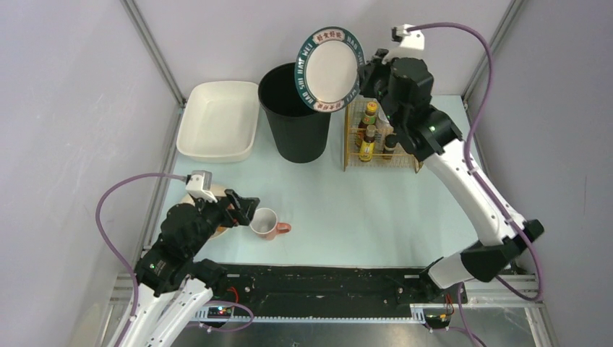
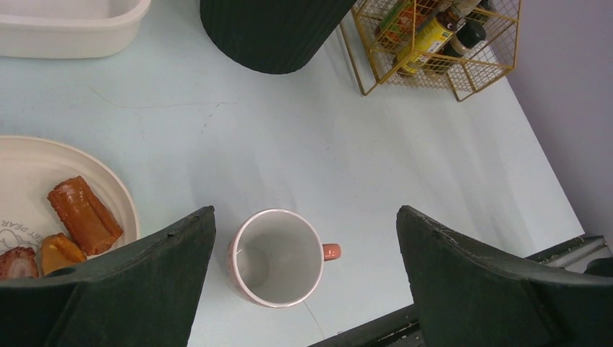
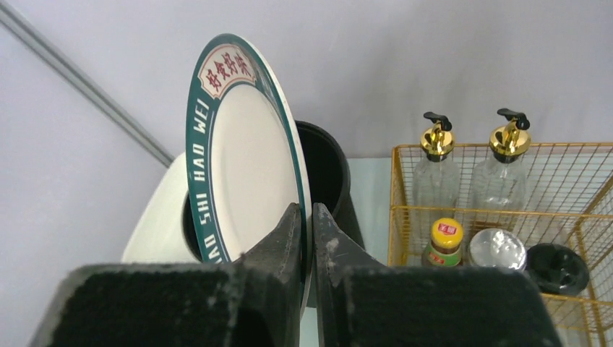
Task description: Clear the kitchen counter
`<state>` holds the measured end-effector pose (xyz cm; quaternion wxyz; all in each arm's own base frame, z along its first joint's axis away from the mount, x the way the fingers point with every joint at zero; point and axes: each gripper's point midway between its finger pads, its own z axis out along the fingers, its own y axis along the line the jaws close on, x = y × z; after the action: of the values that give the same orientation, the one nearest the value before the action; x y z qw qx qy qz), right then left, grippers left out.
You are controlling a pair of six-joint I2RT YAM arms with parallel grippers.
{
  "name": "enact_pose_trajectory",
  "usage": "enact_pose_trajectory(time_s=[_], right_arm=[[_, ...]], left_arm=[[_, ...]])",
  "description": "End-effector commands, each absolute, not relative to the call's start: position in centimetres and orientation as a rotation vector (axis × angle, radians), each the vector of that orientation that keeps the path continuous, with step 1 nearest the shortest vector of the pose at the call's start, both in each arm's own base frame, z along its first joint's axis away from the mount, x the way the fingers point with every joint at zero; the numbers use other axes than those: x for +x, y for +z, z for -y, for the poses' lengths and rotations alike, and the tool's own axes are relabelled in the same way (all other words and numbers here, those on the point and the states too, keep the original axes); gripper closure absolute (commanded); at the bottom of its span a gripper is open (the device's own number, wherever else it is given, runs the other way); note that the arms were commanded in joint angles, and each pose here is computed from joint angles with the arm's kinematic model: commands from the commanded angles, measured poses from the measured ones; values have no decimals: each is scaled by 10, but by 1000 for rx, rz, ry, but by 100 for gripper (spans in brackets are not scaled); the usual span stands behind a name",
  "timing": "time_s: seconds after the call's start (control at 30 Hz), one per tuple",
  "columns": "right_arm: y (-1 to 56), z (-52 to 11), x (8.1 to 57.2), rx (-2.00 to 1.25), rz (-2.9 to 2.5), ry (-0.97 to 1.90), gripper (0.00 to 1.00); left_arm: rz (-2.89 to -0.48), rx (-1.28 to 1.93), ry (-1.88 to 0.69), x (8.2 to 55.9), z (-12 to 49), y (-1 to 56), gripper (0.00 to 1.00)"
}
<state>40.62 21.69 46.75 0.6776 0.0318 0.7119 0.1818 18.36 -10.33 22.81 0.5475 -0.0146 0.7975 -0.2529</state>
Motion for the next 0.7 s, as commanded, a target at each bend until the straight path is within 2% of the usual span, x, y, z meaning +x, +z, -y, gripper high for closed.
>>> enact_pose_trajectory(time_s=[0.0,0.23,0.4,0.67], right_arm=[[510,-209,364,135,-1485,615,100],[466,-212,315,76,-1607,750,100],[433,-240,275,-88,-1729,910,100],[396,-269,221,-283,-1865,1034,100]], left_arm=[[-1836,-24,-639,180,106,239,2],[-1748,-80,-729,170,106,268,2],[-1704,-142,-820,166,109,289,2],[-1574,-257,-1086,148,120,330,2]])
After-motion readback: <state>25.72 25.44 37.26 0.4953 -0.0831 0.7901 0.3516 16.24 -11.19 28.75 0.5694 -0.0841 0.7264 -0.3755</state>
